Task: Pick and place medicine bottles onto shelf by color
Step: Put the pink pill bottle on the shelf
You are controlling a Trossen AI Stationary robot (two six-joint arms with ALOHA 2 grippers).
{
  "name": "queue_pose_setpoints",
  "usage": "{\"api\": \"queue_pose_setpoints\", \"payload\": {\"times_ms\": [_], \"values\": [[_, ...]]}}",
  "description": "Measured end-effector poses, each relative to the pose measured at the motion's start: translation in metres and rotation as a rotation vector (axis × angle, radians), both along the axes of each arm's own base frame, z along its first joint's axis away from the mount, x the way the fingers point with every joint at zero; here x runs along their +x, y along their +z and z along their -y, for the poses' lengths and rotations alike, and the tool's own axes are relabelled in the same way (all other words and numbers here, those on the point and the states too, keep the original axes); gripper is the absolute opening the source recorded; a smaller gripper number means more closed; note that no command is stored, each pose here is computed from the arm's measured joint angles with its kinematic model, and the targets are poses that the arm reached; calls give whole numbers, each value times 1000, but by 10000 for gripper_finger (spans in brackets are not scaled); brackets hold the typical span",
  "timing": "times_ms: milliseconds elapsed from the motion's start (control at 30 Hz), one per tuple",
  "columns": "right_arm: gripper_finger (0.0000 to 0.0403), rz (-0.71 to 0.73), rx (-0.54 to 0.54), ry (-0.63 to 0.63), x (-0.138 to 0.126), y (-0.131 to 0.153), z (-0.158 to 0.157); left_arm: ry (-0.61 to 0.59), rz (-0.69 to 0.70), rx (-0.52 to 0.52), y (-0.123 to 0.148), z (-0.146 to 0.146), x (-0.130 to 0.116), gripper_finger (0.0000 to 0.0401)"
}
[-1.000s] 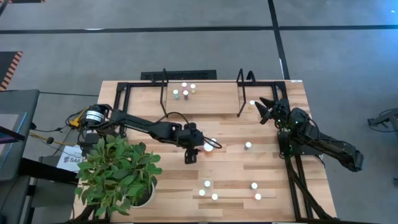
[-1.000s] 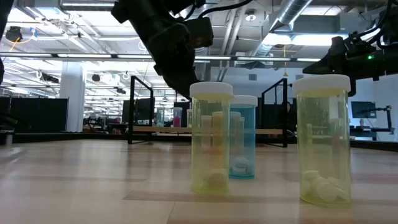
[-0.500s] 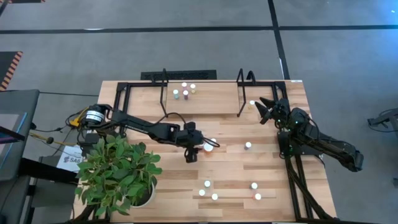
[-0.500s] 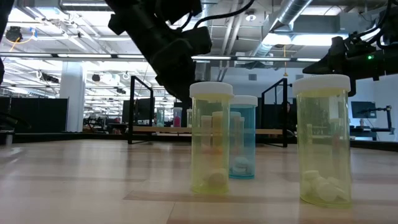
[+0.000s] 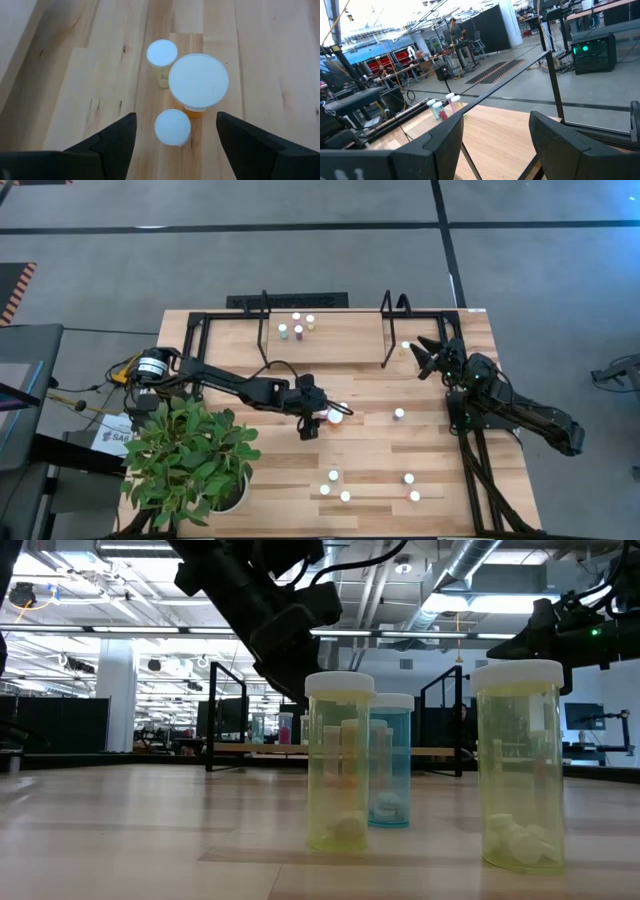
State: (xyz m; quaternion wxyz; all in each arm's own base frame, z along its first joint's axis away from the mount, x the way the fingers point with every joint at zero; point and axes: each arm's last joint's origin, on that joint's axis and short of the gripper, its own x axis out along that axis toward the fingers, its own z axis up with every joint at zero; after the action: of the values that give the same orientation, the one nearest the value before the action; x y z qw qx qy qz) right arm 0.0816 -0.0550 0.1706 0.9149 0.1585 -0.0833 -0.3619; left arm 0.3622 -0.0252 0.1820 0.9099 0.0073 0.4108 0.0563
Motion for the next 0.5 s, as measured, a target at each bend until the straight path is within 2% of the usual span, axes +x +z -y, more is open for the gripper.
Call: {"api": "queue_pose_setpoints", "payload": {"times_ms": [300,500], "values": [[249,0,0,0,0,0,0,-8,-18,-1,-1,-4,-1,266],[249,0,0,0,0,0,0,-4,-3,-11,-12,-4,-6,266]]}}
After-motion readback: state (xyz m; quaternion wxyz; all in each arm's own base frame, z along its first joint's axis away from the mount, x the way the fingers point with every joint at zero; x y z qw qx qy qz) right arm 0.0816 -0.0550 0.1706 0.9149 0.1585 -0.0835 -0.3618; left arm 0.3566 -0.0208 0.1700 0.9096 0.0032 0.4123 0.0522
